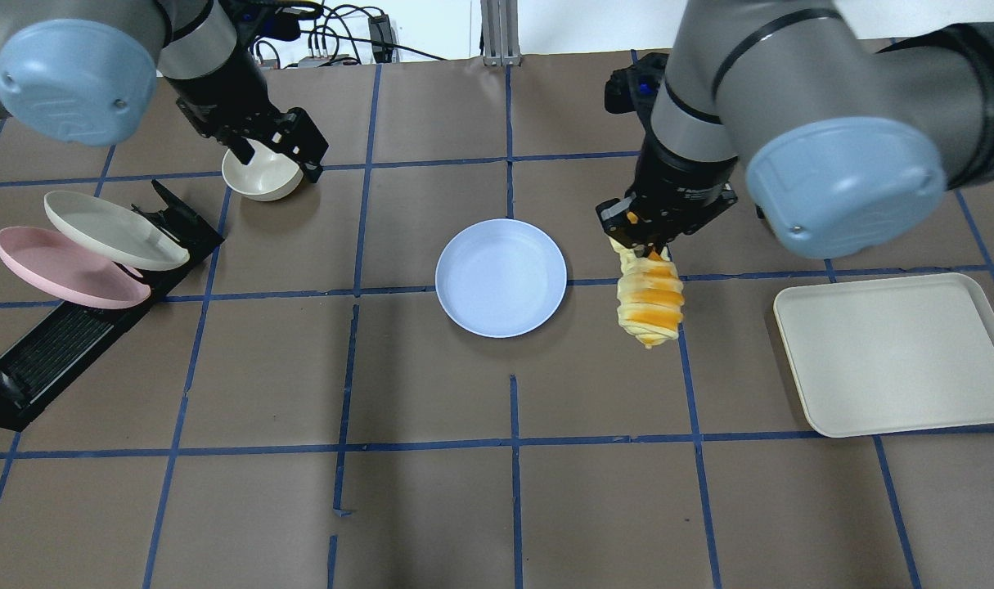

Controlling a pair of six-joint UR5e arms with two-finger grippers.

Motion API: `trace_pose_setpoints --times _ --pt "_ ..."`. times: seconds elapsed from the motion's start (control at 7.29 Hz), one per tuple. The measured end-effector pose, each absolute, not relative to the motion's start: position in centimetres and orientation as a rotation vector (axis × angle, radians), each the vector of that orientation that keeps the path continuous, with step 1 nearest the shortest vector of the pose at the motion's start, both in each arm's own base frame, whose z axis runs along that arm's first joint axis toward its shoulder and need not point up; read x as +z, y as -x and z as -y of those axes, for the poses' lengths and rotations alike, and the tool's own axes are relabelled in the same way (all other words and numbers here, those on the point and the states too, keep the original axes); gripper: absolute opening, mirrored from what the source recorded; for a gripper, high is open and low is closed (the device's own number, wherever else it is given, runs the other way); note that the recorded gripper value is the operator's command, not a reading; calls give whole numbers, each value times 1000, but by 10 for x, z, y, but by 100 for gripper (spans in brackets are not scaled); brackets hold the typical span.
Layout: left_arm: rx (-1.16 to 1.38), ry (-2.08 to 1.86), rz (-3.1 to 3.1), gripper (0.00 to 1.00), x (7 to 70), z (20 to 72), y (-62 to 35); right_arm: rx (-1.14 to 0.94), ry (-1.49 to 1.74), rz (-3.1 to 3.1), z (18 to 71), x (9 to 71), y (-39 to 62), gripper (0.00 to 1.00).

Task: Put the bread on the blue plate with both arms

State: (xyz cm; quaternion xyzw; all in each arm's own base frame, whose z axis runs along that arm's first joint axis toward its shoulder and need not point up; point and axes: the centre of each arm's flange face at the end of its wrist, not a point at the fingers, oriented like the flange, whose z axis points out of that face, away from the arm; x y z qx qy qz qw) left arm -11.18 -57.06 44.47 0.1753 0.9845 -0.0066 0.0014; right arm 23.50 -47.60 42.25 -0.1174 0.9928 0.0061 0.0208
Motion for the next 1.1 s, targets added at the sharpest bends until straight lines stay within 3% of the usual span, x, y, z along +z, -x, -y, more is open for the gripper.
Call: trace_pose_setpoints --times 0.41,0.82,1.1 --pt "4 -346 -3118 100 489 543 120 -45 352 -3069 538 346 -299 14" --pt "61 -318 -3183 100 499 530 129 -29 253 -3078 560 273 -345 22" --pt "89 -315 -3188 100 497 532 128 -53 230 -3079 568 245 -356 99"
